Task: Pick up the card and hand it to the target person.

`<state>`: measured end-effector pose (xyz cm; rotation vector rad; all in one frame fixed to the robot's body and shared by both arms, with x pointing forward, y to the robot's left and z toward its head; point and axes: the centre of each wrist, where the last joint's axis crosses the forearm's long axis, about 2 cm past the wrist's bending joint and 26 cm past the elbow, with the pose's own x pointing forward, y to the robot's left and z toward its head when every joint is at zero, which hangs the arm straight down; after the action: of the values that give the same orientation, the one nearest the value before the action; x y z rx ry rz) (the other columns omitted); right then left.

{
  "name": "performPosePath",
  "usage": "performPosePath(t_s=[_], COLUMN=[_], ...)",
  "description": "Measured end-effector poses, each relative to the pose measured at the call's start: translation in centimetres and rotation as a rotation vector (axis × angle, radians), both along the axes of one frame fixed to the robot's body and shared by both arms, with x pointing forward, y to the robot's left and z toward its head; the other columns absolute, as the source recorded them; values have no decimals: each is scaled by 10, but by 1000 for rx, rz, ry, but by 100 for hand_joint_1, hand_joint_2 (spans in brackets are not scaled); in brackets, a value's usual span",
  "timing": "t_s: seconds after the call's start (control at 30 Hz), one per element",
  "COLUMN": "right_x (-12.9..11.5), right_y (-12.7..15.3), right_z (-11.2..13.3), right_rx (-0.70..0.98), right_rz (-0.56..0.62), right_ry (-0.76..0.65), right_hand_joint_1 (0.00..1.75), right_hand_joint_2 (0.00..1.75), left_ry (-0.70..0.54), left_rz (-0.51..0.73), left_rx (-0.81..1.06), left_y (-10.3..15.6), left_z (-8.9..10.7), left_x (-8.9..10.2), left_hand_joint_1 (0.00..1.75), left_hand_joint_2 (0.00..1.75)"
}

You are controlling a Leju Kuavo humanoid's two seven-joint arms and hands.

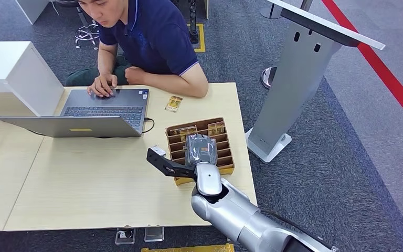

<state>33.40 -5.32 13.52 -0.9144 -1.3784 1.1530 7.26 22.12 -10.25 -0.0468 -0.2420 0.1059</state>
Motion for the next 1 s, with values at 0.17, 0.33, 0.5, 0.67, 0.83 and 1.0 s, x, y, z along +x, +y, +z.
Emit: performPosePath(t_s=[0.17, 0.33, 0.5, 0.67, 0.83, 1.0], right_x=[5, 11, 15, 17, 20, 25], right_y=[3, 7, 9, 8, 5, 5], right_z=[14, 39, 62, 76, 81, 88], right_rx=[0, 19, 41, 52, 57, 84], right_rz=[3, 26, 49, 63, 64, 110], right_ry=[-50, -128, -200, -240, -266, -368], right_hand_joint_1=[148, 148, 148, 148, 148, 148], right_hand_joint_2=[175, 175, 175, 175, 175, 175], left_ry=[0, -1, -1, -3, -5, -11], left_rz=[3, 3, 3, -4, -7, -30], left_rx=[-4, -7, -8, -8, -9, -9], left_y=[0, 0, 0, 0, 0, -1], left_z=[0, 0, 0, 0, 0, 1], left_x=[0, 0, 0, 0, 1, 3], left_hand_joint_1=[0, 0, 0, 0, 0, 0], left_hand_joint_2=[175, 175, 175, 175, 175, 175])
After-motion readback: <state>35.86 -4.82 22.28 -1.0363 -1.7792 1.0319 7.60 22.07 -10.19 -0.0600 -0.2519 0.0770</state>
